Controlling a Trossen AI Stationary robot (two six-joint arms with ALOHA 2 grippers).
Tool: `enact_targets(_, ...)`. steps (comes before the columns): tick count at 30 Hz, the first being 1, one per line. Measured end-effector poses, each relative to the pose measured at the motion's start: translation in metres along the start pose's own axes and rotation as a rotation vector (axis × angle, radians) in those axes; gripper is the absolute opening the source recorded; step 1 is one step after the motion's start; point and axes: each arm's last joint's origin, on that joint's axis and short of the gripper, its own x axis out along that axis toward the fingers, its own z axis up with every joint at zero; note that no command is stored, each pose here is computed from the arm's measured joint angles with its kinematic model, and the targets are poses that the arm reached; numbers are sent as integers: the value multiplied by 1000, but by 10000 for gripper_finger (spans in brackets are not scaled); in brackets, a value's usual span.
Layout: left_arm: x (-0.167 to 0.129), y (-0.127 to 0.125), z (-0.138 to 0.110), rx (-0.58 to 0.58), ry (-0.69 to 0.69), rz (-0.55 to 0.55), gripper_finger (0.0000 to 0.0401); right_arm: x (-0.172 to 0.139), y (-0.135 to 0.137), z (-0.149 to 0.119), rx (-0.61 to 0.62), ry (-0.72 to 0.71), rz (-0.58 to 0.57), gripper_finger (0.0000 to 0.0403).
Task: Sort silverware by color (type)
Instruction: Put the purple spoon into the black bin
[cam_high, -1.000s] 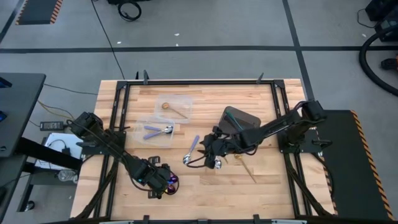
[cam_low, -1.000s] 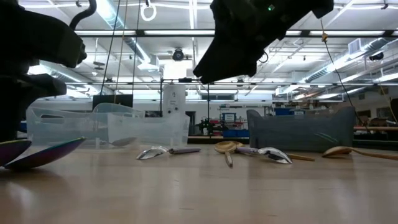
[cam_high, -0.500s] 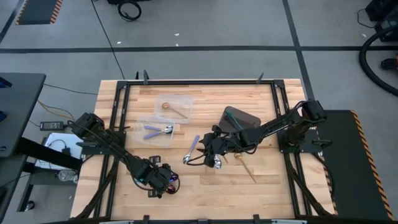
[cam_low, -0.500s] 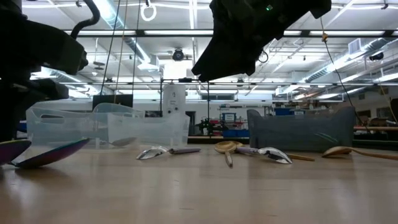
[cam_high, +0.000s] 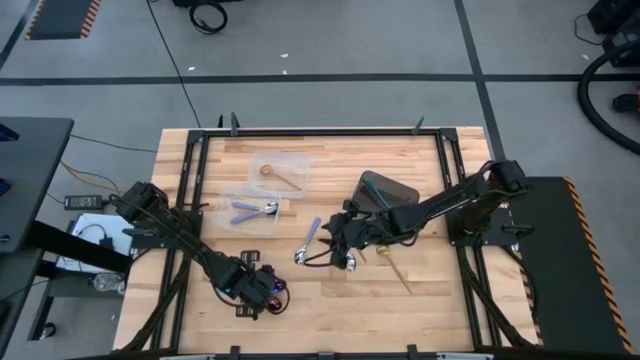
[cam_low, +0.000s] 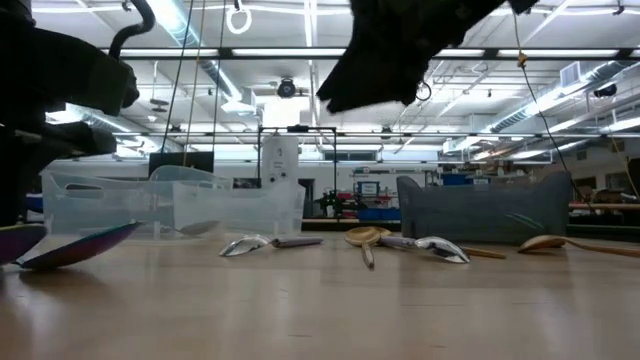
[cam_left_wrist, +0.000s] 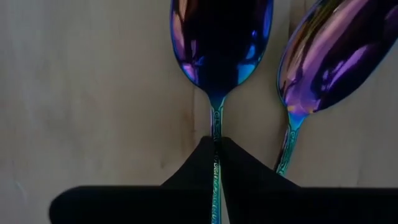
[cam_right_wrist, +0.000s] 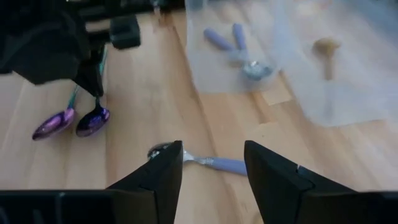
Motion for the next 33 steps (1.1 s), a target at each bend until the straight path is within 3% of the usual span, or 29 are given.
enact_targets(8, -23, 12, -1, 5, -33, 109, 17, -33, 7, 13, -37, -84, -60, 172)
enact_targets(15, -40, 16, 1, -15, -132, 140, 17, -35, 9, 11, -39, -81, -65, 171)
enact_targets(33, -92, 35, 10, -73, -577, 383, 17, -38, 16, 10, -65, -95, -33, 171)
